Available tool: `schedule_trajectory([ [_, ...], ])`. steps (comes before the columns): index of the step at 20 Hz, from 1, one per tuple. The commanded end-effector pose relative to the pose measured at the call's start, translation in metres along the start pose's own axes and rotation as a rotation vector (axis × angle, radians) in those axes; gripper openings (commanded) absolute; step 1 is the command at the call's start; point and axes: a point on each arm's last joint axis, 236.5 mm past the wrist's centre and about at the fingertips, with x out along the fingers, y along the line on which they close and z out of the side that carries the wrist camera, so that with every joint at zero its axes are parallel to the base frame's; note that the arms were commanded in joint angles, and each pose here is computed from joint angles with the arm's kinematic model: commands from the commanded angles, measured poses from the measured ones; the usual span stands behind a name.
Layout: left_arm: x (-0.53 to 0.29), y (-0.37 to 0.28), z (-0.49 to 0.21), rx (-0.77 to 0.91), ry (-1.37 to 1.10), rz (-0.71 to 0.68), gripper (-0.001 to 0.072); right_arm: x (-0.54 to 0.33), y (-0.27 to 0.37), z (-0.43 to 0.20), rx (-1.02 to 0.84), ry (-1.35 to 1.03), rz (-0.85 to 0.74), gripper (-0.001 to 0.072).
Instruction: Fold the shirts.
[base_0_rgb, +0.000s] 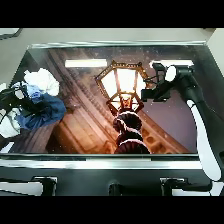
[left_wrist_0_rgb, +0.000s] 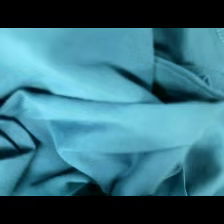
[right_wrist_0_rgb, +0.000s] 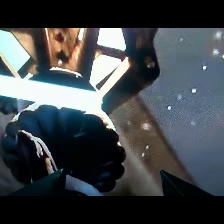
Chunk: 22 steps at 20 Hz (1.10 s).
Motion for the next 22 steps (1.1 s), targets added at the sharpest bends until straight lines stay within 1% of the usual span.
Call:
schedule_trajectory([
  [1,-0.029,-0.025,0.018,0.101,-0.08,-0.099,0.0028,-0.011,-0.001,0.006,-0.037,-0.04,-0.01,0.07],
  [2,-0.058,-0.04,0.03,0.143,-0.149,-0.148,0.0028,-0.022,-0.003,0.015,-0.055,-0.093,-0.025,0.07],
  [4,-0.142,-0.08,0.046,0.238,-0.344,-0.251,0.0028,-0.059,-0.01,0.037,-0.08,-0.24,-0.073,0.07],
  [6,-0.246,-0.134,0.032,0.31,-0.583,-0.415,0.0027,-0.11,-0.011,0.053,-0.101,-0.4,-0.108,0.07],
  [8,-0.342,-0.183,-0.013,0.402,-0.772,-0.593,0.0027,-0.164,-0.013,0.055,-0.1,-0.532,-0.137,0.0699],
  [10,-0.409,-0.222,-0.07,0.474,-0.868,-0.782,0.0027,-0.218,-0.019,0.046,-0.076,-0.645,-0.176,0.0699],
  [12,-0.455,-0.257,-0.119,0.521,-0.911,-0.969,0.0027,-0.267,-0.026,0.033,-0.045,-0.751,-0.215,0.0699],
  [14,-0.494,-0.292,-0.154,0.518,-0.952,-1.169,0.0027,-0.317,-0.037,0.016,-0.029,-0.862,-0.271,0.0697],
  [15,-0.505,-0.309,-0.168,0.528,-0.973,-1.239,0.0027,-0.337,-0.042,0.007,-0.022,-0.905,-0.3,0.0694],
  [16,-0.503,-0.323,-0.178,0.541,-0.962,-1.268,0.0026,-0.355,-0.046,-0.002,-0.017,-0.942,-0.323,0.0694],
  [17,-0.487,-0.337,-0.185,0.565,-0.92,-1.255,0.0027,-0.367,-0.049,-0.011,-0.014,-0.965,-0.336,0.0694],
  [18,-0.463,-0.346,-0.188,0.591,-0.856,-1.211,0.0027,-0.375,-0.051,-0.019,-0.008,-0.974,-0.348,0.0694],
  [20,-0.396,-0.351,-0.191,0.655,-0.684,-1.052,0.0027,-0.365,-0.057,-0.034,0.013,-0.905,-0.355,0.0694],
  [22,-0.317,-0.333,-0.19,0.7,-0.528,-0.855,0.0029,-0.324,-0.062,-0.05,0.043,-0.715,-0.353,0.0693],
])
